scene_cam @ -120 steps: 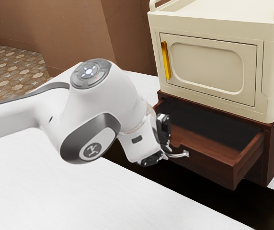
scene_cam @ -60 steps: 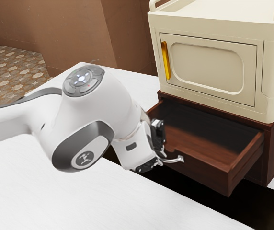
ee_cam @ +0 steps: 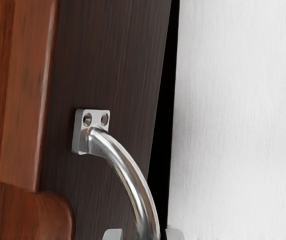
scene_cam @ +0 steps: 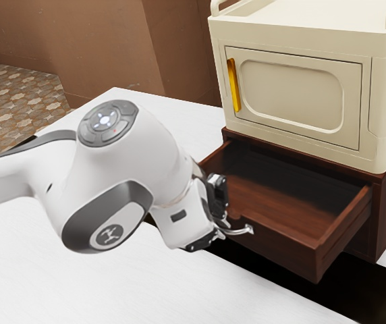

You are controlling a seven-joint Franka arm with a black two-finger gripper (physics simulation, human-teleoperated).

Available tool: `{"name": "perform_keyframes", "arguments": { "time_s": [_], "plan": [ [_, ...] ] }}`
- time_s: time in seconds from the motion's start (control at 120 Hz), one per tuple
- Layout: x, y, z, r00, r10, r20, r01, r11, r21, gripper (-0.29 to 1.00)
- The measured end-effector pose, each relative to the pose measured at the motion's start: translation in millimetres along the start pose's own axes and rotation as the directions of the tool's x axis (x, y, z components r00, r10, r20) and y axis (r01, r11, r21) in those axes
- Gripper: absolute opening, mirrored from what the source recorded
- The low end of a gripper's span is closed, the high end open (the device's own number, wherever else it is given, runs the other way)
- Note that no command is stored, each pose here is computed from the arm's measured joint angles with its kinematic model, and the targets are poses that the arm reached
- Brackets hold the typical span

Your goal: Pull the drawer handle with one arm to open the drawer

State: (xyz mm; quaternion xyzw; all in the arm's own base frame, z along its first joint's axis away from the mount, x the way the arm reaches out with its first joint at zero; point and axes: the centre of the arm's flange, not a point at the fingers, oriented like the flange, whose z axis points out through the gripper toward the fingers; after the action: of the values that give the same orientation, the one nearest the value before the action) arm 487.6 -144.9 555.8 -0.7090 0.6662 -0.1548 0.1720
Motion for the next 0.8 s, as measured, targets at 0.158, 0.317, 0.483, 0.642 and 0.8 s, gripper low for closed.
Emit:
{"name": "perform_keyframes", "arguments": {
  "time_s": [0.158,0.317,0.483,0.642,0.8],
  "plan": [
    [-0.7,2.9,-0.2,1.0,-0.004,0.003,0.004,1.0,-0.001,0.04],
    [3.4,7.0,-1.9,1.0,0.001,0.001,-0.001,1.0,0.0,0.04],
    [5.0,8.0,-9.8,1.0,0.0,-0.003,0.0,1.0,0.011,0.05],
    [-5.9,-21.3,-84.3,0.999,-0.036,-0.015,0.038,0.993,0.108,0.21],
    [-48.6,-54.9,-178.4,0.987,-0.157,-0.02,0.158,0.987,0.03,0.47]
  ]
}}
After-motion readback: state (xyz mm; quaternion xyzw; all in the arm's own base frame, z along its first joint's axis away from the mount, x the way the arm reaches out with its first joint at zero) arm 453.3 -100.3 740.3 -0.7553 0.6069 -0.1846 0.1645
